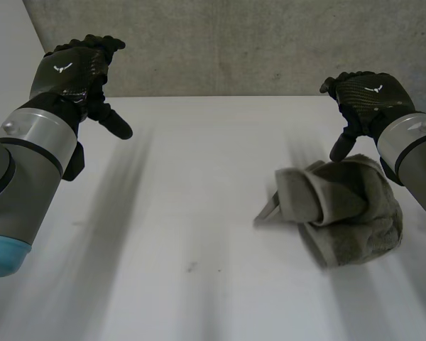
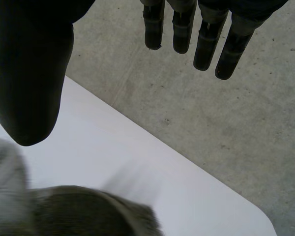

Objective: Fold the towel.

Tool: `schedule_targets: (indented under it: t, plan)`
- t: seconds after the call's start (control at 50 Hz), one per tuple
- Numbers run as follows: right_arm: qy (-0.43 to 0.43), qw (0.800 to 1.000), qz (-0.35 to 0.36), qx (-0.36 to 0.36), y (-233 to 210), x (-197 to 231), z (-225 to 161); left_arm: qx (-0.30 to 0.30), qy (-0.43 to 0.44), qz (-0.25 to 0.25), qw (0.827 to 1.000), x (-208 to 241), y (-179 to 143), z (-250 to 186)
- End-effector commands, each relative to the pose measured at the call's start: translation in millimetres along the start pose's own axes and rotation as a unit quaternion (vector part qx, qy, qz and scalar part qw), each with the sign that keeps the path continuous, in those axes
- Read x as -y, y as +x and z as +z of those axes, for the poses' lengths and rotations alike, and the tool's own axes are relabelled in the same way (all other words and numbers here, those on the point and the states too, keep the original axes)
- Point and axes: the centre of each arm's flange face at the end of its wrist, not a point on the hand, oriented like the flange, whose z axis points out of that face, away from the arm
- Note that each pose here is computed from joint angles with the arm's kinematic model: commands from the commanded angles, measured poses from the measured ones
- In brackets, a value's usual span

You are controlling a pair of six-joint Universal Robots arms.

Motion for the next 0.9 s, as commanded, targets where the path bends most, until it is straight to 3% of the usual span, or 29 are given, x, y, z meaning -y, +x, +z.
schedule_targets:
  t: [0.02, 0.16, 0.3, 0.6, 0.76, 0.8, 0.9]
  plan:
    - [-0.002, 1.0, 0.0, -0.001, 1, -1, 1, 0.0, -0.001, 0.0, 1.0, -1, 0, 0]
    - [-0.016, 1.0, -0.012, -0.004, 4, -3, 6, 0.0, -0.003, 0.0, 1.0, -2, 0, 0]
    - [-0.142, 0.985, -0.092, 0.036, -2, -33, 7, 0.0, -0.003, 0.0, 1.0, -2, 0, 0]
    - [-0.225, 0.966, -0.106, 0.066, -2, -82, 27, -0.004, -0.004, 0.004, 1.0, -9, 3, 1]
    - [-0.147, 0.98, -0.1, 0.084, -13, -59, 29, -0.005, -0.002, 0.011, 1.0, -13, 3, 3]
    - [-0.07, 0.987, -0.082, 0.12, -45, -30, 20, -0.005, 0.0, 0.013, 1.0, -12, 3, 3]
    - [0.033, 0.983, -0.037, 0.175, -97, 3, 9, -0.005, 0.012, 0.011, 1.0, -3, 3, 3]
